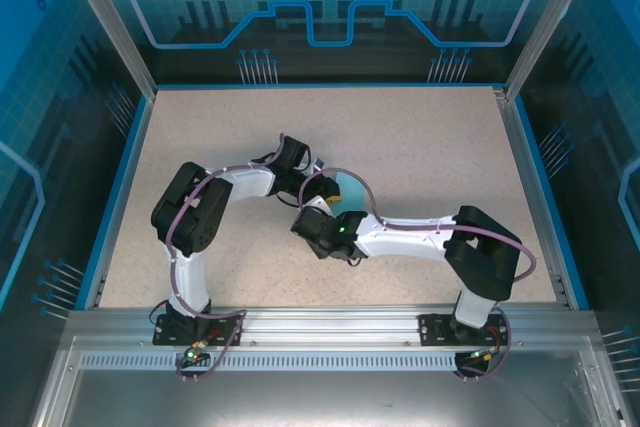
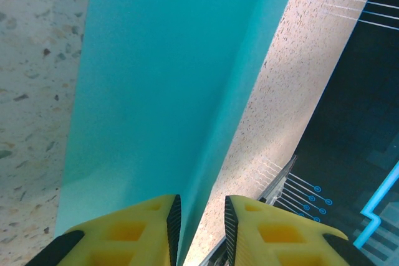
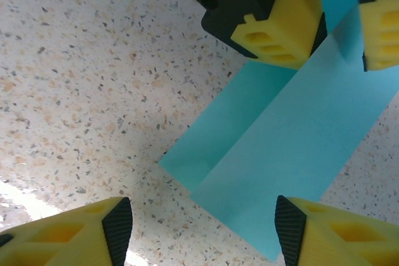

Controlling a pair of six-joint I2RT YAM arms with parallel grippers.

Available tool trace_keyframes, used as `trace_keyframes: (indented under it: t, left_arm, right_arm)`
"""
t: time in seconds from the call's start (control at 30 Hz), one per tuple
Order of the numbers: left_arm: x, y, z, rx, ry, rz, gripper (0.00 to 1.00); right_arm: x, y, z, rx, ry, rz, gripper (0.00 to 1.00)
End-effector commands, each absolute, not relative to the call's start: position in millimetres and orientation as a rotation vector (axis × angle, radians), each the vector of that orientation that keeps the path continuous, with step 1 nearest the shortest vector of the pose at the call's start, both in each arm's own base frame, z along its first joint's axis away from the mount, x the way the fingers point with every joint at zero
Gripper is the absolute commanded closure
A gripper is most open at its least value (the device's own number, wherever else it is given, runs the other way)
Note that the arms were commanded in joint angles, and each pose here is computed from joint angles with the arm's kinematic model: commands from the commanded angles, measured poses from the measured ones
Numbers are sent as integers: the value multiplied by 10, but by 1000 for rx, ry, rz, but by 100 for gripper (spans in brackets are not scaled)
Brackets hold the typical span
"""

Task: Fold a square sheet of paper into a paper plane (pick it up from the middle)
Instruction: Fold the triangle a second time at the center of the table.

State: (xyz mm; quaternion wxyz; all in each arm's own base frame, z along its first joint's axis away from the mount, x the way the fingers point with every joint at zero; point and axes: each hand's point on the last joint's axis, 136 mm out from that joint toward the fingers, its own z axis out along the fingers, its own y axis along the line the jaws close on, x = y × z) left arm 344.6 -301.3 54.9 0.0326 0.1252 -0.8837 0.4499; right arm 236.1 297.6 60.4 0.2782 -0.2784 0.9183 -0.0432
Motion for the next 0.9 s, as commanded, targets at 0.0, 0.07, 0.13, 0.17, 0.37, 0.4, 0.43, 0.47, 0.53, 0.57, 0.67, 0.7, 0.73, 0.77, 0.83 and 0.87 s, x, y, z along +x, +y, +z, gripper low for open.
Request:
trace_keyframes:
  t: [0.0,0.07,0.13,0.17,0.37,0.4,0.43,0.47,0.53,0.57,0.67,0.7,0.73,0.77,0.83,0.87]
  left_arm:
    - [3460,-3038,668,389,-2687,1409,72]
    - [3461,-3033,665,389,-2690,1406,72]
    - [3457,-3033,655,389,-2689,1401,72]
    - [3461,-3033,658,390,-2691,1400,72]
    - [3455,-3030,666,386,-2693,1399,71]
    - [3456,-3027,663,389,-2694,1397,71]
    - [3457,-3026,662,388,-2694,1397,71]
    - [3458,-3026,660,390,-2696,1396,71]
    - [3459,-3025,660,392,-2696,1395,71]
    - [3459,-3026,664,392,-2696,1395,71]
    - [3468,-3025,676,392,-2702,1396,71]
    - [3475,-3027,682,392,-2703,1397,71]
    - [3477,-3028,684,392,-2704,1397,71]
    - [3478,-3024,683,395,-2702,1396,71]
    - [3478,-3029,690,391,-2703,1397,71]
    - [3476,-3028,688,392,-2702,1396,71]
  right_arm:
    - [2384,2948,634,-732,2450,-190,38]
    - [2402,2912,635,-715,2447,-219,43]
    - [2405,2895,643,-712,2443,-230,45]
    - [2409,2885,644,-708,2443,-236,47]
    - [2419,2828,719,-688,2425,-230,60]
    - [2420,2827,729,-688,2424,-224,61]
    - [2418,2817,738,-690,2423,-220,63]
    - [2421,2810,754,-685,2421,-214,64]
    - [2431,2782,766,-680,2426,-204,67]
    - [2429,2765,767,-683,2427,-207,68]
    - [2438,2719,782,-675,2433,-195,73]
    - [2439,2714,779,-678,2436,-185,75]
    - [2442,2715,785,-679,2438,-172,77]
    - [2443,2712,779,-680,2442,-163,79]
    - [2450,2710,758,-687,2458,-144,84]
    - [2452,2706,750,-689,2463,-139,86]
